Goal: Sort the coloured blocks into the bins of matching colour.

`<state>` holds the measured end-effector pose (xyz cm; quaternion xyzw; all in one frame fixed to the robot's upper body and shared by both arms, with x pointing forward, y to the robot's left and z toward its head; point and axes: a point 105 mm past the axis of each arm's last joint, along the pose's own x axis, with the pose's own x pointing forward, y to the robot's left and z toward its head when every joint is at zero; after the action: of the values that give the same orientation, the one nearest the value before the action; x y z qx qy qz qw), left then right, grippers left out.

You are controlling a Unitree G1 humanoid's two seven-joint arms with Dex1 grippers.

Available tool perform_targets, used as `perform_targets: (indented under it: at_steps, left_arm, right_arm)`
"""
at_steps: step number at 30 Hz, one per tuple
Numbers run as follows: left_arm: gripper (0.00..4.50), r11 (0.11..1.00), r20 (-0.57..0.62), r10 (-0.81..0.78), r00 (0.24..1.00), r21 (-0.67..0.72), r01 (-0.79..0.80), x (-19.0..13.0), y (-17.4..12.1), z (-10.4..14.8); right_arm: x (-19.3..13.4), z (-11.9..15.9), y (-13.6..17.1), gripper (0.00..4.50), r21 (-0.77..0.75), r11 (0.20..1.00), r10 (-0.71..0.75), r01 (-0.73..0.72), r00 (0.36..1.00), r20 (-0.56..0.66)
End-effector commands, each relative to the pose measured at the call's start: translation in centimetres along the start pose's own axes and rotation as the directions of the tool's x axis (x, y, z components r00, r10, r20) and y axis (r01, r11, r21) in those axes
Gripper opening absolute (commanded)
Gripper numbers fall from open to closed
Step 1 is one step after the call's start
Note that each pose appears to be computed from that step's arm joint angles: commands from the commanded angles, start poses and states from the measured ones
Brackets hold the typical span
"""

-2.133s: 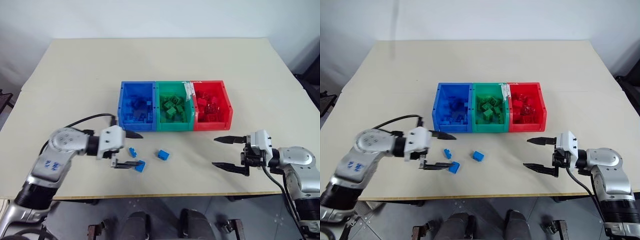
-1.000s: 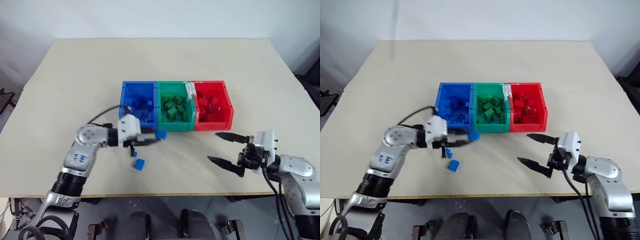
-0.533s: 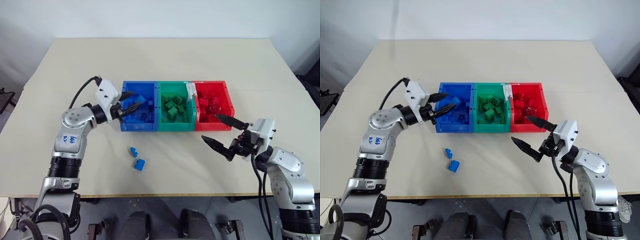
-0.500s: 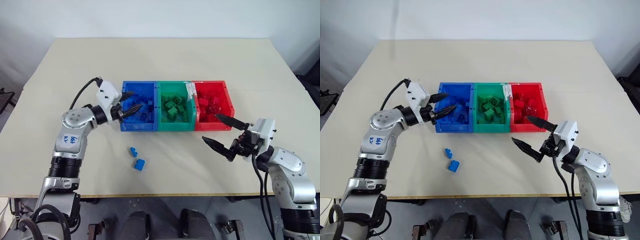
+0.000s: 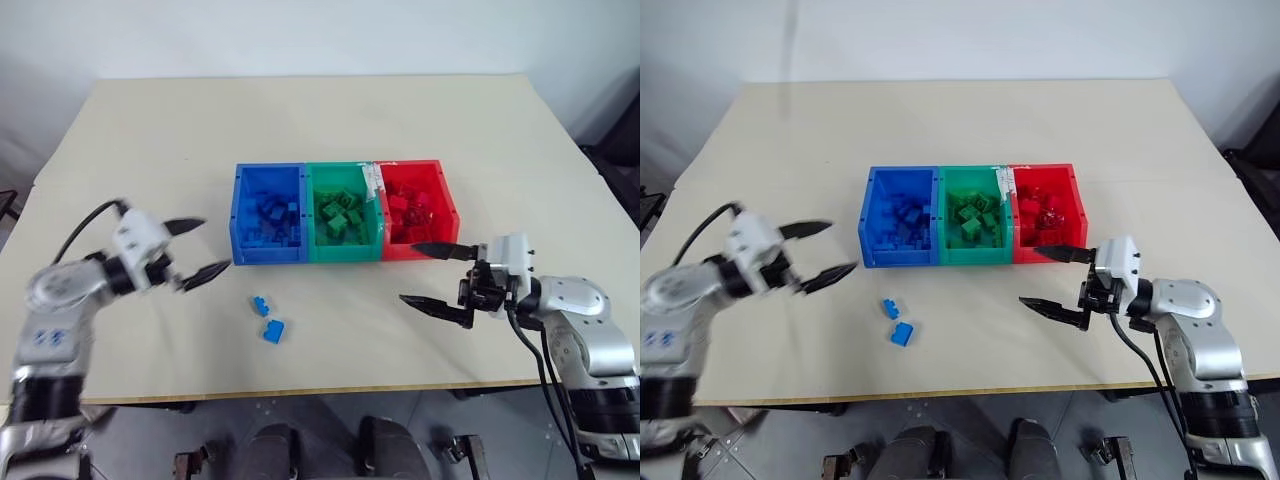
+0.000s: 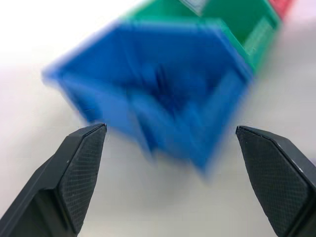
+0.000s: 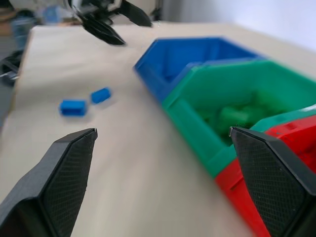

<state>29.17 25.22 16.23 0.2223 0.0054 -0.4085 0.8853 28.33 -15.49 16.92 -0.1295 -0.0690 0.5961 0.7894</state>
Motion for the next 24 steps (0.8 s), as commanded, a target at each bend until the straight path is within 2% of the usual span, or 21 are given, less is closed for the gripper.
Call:
perform_targets:
  at_steps: [1, 3, 5, 7, 8, 10, 15, 20, 24]
  left_arm:
    - [4.48, 0.997, -0.026, 0.066, 0.997, 0.041, -0.065, -3.8, 0.9, -0.3]
    - [4.48, 0.997, -0.074, 0.074, 0.995, 0.015, -0.073, -5.4, 0.7, -1.7]
    - [4.48, 0.999, -0.093, 0.048, 0.995, 0.012, -0.047, -5.6, 0.1, -2.1]
    - [4.48, 0.999, -0.086, -0.032, 0.996, 0.03, 0.034, -4.5, -1.1, -1.4]
    - [4.48, 0.993, -0.122, -0.089, 0.989, 0.064, 0.097, -3.9, -1.9, -1.3]
    - [4.48, 0.96, -0.143, -0.243, 0.959, 0.106, 0.259, -2.5, -4.0, -0.2]
    - [4.48, 0.875, -0.125, -0.446, 0.886, 0.146, 0.461, 1.1, -7.1, 2.6]
    - [4.48, 0.808, -0.215, -0.519, 0.827, 0.191, 0.557, 4.9, -9.0, 2.0]
    - [4.48, 0.772, -0.279, -0.558, 0.781, 0.17, 0.612, 7.1, -9.7, 1.5]
  right_arm:
    - [0.5, 0.0, 0.5, 4.5, -0.031, 0.995, 0.095, -0.096, 0.995, -0.022]
    - [0.7, -0.3, 0.4, 4.5, -0.03, 0.992, 0.121, -0.122, 0.992, -0.033]
    - [0.7, -0.5, 0.3, 4.5, -0.031, 0.991, 0.131, -0.132, 0.991, -0.039]
    - [0.6, -0.6, 0.3, 4.5, -0.028, 0.991, 0.132, -0.134, 0.99, -0.043]
    - [0.5, -0.7, 0.3, 4.5, -0.026, 0.991, 0.133, -0.135, 0.99, -0.049]
    - [0.0, -0.8, 0.3, 4.5, -0.018, 0.991, 0.13, -0.131, 0.99, -0.06]
    - [-1.1, -1.0, 0.5, 4.5, 0.001, 0.993, 0.121, -0.121, 0.988, -0.092]
    - [-2.3, -1.4, 0.6, 4.5, 0.017, 0.996, 0.09, -0.088, 0.987, -0.133]
    - [-3.3, -2.0, 1.0, 4.5, 0.031, 0.998, 0.066, -0.061, 0.983, -0.172]
